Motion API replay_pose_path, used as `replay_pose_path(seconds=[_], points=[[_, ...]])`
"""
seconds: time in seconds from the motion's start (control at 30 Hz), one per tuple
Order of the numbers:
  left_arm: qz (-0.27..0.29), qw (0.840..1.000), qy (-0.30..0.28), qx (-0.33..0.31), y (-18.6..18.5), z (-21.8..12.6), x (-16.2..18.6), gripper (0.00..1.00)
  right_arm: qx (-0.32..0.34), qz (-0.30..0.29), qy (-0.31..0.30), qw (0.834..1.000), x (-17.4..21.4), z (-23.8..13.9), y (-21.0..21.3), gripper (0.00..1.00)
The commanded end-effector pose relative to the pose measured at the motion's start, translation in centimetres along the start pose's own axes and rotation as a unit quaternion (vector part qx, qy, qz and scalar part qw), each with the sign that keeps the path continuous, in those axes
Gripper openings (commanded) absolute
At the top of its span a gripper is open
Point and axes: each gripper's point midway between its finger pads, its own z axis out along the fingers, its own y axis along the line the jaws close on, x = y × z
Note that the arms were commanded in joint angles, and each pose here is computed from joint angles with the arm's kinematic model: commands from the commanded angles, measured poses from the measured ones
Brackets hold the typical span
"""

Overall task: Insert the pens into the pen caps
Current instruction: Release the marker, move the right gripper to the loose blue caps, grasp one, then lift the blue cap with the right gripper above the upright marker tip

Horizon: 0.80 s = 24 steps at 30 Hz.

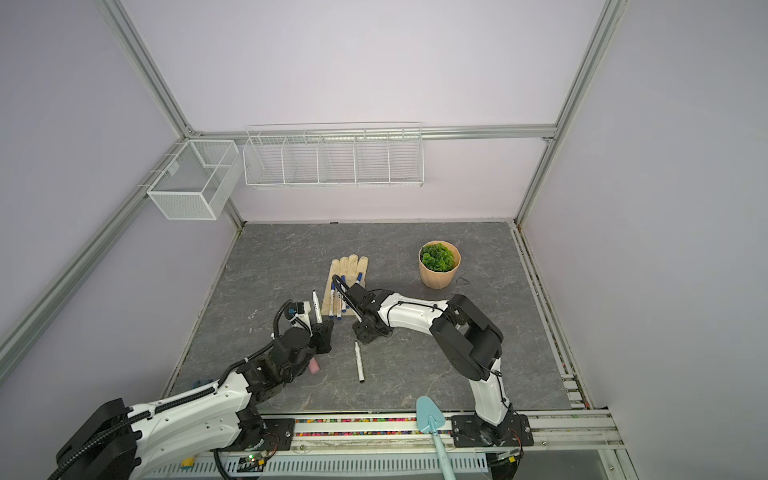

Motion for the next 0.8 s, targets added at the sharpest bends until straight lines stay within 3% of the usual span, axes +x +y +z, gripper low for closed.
replay_pose_path(seconds=[0.0,0.23,0.43,0.63,0.77], points=[[-0.003,1.000,-0.007,0.012,-0.9,0.2,-0.8,0.00,0.015,0.004,0.025,1.000,1.0,0.9,-0.8,0.31],[0.017,0.999,0.018,0.030,-2.2,0.7,-0.3,0.00,0.021,-0.001,0.025,0.999,0.2,1.3,-0.9,0.28],[0.034,0.997,0.047,0.043,-3.3,1.5,0.5,0.00,0.015,0.015,0.013,1.000,-0.3,1.0,-1.3,0.12],[0.074,0.989,0.097,0.081,-5.2,2.7,2.3,0.00,-0.036,0.118,-0.056,0.991,-0.9,-2.2,-4.2,0.07],[0.097,0.981,0.127,0.110,-6.9,3.5,3.2,0.00,-0.131,0.204,-0.143,0.960,-1.9,-5.9,-5.9,0.07]])
